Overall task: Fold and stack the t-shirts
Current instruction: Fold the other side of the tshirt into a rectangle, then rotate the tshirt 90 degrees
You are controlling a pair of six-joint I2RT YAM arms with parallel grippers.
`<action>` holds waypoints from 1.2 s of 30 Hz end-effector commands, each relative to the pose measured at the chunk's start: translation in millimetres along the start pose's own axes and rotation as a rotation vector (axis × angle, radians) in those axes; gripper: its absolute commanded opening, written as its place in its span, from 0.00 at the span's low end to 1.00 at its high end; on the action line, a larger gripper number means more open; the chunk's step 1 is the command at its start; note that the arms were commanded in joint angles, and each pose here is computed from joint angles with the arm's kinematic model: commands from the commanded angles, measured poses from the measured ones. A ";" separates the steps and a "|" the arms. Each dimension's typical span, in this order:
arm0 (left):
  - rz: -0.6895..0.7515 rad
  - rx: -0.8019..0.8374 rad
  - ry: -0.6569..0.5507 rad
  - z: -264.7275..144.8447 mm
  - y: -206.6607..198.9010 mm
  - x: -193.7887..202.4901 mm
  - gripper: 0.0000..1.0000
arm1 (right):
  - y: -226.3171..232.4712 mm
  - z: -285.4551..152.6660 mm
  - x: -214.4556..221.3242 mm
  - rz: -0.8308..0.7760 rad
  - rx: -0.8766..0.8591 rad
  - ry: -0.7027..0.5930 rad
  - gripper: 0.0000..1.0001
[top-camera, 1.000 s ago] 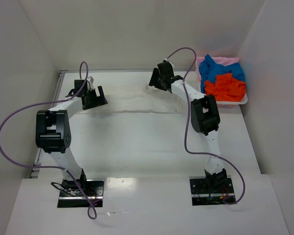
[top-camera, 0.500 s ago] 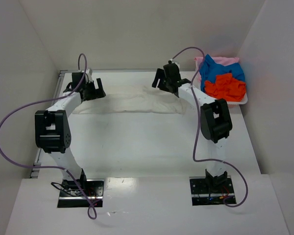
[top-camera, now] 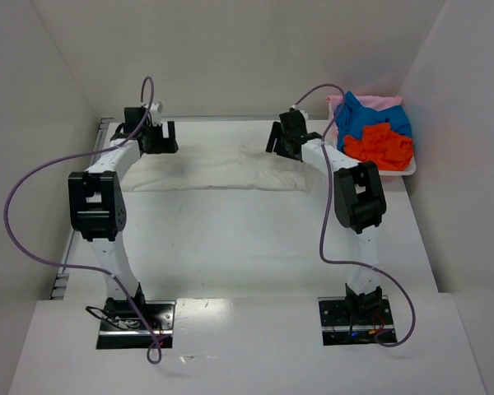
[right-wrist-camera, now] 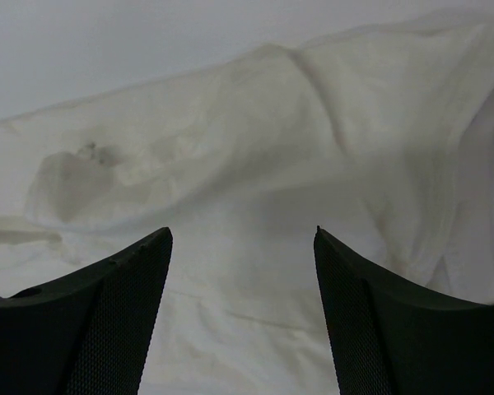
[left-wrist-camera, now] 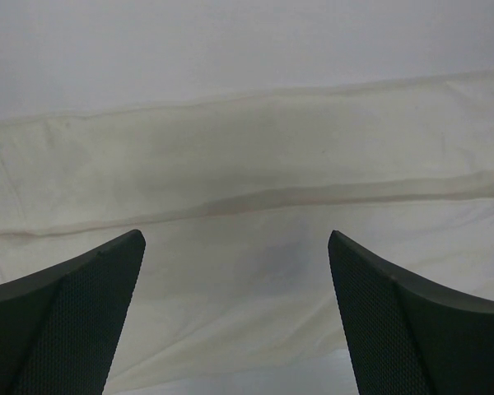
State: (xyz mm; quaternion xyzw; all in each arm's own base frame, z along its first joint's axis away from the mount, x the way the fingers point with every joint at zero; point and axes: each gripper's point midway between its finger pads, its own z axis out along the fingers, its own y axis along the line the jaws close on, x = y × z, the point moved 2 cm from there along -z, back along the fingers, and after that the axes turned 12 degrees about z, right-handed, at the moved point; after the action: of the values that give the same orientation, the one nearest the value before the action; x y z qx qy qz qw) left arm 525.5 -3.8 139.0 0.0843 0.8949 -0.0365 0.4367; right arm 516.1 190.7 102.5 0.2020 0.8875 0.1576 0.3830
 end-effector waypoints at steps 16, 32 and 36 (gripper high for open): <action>0.663 -0.108 0.340 46.9 -19.7 82.9 1.00 | -13.7 -22.9 -36.1 0.040 -0.013 -0.040 0.72; 0.898 0.145 0.520 -9.8 -96.5 136.9 1.00 | -16.2 -58.7 -54.5 0.038 -0.035 -0.088 0.78; 0.933 0.217 0.596 -39.8 -131.7 149.6 1.00 | -19.9 -58.7 -44.2 0.036 -0.039 -0.057 0.78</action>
State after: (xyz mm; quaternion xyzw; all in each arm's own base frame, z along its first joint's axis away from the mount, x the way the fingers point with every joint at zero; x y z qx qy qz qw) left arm 442.6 -92.5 55.3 0.4744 0.8391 0.1487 0.2207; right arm 496.8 147.3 134.6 0.2212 0.8820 0.1596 0.3843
